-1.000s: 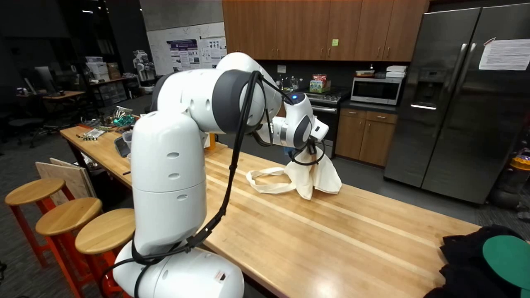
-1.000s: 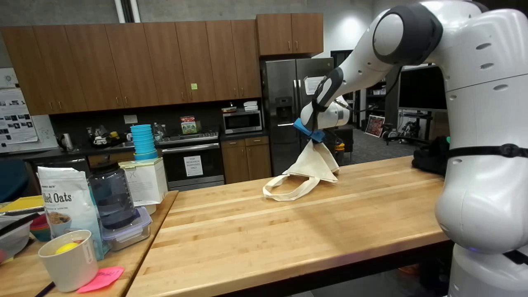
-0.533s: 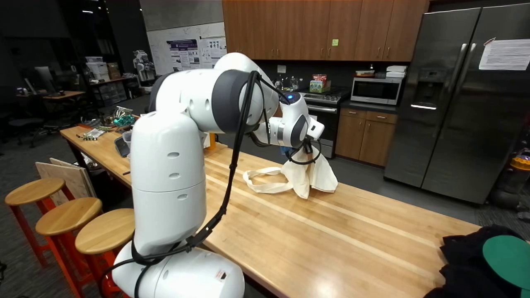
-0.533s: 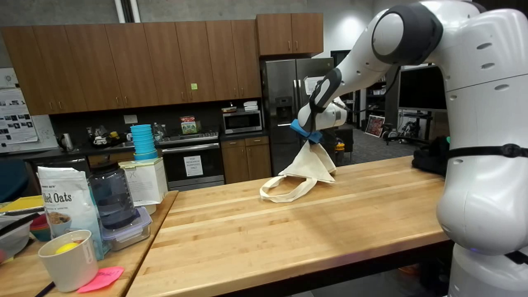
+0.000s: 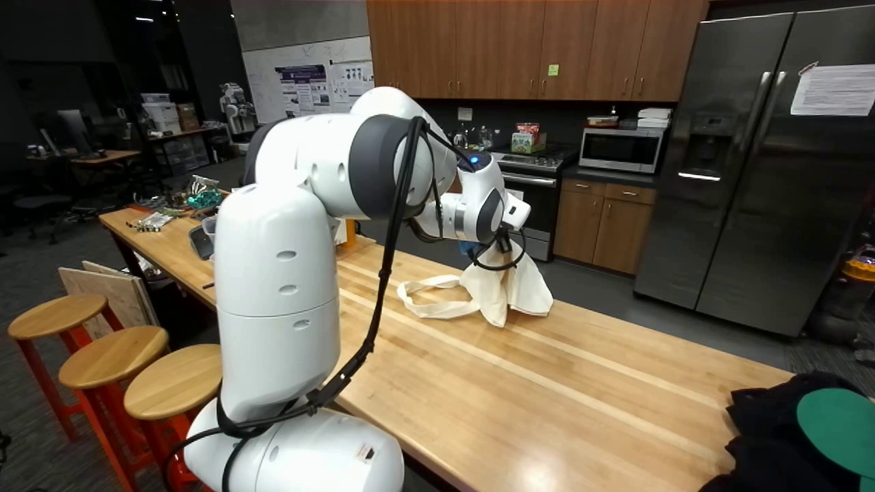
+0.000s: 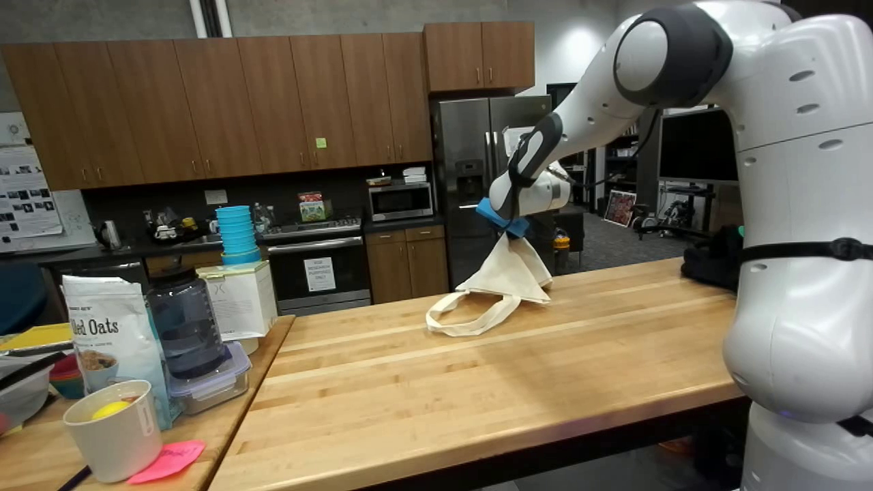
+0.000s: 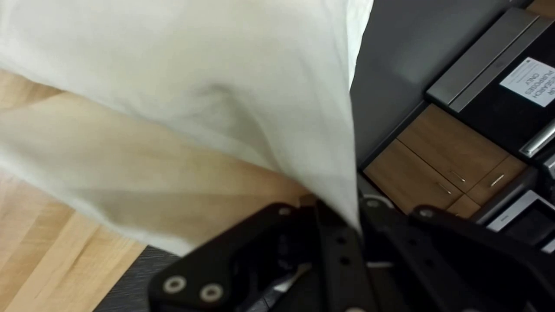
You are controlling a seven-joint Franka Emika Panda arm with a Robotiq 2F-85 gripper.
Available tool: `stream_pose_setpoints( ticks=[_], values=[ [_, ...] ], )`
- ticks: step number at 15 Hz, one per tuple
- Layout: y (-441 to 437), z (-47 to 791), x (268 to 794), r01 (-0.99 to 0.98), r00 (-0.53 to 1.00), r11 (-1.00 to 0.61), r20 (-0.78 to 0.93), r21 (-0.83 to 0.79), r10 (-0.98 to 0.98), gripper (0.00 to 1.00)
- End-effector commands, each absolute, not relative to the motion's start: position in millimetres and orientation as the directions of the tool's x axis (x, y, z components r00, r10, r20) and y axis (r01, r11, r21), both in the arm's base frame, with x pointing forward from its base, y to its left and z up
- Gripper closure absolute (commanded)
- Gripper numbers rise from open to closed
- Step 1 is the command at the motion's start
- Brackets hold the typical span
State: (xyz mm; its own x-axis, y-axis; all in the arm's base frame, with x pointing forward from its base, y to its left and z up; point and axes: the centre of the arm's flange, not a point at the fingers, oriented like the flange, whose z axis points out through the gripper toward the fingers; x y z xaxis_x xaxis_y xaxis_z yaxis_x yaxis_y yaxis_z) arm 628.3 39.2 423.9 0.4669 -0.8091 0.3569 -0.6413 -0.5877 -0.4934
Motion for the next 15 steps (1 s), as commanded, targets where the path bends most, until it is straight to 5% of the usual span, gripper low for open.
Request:
stream_pose_setpoints(
  ticks=[1,15],
  values=[
    [47.5,430.0,623.6,-0.629,0.481,-0.608,0.371,-0.485,-0.794,0.99],
    [48.3,431.2,624.6,-0.623,0.488,-0.614,0.372,-0.484,-0.79,0.99]
  ],
)
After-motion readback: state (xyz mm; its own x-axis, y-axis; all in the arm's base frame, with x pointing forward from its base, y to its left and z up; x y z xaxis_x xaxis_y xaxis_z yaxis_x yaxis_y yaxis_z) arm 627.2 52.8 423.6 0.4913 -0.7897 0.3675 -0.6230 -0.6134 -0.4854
